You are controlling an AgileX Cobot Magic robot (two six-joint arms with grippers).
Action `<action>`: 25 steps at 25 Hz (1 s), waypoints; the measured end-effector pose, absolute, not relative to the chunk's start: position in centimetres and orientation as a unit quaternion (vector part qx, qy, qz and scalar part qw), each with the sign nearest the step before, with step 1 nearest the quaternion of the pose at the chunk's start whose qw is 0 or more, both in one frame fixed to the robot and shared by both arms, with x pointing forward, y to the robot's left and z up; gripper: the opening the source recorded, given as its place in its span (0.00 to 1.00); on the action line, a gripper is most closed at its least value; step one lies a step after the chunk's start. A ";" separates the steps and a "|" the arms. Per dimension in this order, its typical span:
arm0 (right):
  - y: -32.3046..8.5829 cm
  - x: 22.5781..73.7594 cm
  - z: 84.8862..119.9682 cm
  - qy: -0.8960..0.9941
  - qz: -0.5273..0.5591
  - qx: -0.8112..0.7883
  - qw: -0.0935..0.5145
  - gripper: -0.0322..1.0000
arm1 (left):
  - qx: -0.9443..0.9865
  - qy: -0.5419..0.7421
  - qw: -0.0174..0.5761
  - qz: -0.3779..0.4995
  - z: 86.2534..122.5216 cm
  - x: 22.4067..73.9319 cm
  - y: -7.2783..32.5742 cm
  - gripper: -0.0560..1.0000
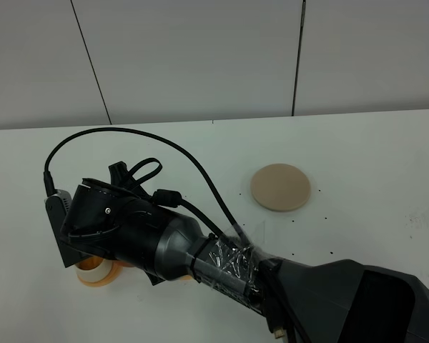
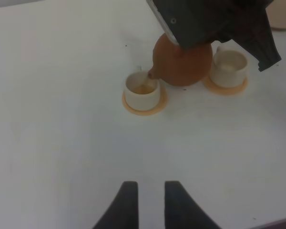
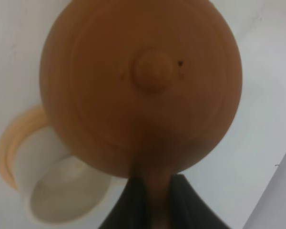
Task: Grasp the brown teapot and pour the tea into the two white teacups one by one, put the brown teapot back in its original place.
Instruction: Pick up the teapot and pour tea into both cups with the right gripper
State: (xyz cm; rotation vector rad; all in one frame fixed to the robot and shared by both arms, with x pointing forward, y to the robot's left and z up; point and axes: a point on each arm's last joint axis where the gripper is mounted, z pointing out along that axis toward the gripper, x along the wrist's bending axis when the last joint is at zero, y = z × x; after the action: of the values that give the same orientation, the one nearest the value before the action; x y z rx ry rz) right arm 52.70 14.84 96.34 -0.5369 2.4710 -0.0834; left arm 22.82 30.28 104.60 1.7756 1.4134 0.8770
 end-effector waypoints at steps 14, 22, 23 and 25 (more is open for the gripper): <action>14.7 52.5 97.6 0.929 -0.030 -0.199 0.311 0.12 | 0.684 0.545 0.347 0.338 104.6 22.8 30.3 0.25; 14.5 52.5 97.6 0.930 -0.038 -0.197 0.309 0.12 | 0.684 0.545 0.347 0.338 104.6 22.8 30.3 0.25; 14.5 52.5 97.6 0.929 -0.038 -0.197 0.309 0.12 | 0.684 0.545 0.347 0.338 104.6 22.8 30.3 0.25; 14.5 52.6 97.6 0.929 -0.040 -0.198 0.311 0.12 | 0.684 0.545 0.347 0.338 104.6 22.8 30.3 0.25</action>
State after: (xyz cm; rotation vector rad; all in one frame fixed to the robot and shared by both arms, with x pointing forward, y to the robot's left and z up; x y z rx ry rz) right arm 52.58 14.51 97.58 -0.5218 2.4513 -0.1052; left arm 22.82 30.28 104.60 1.7756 1.4134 0.8770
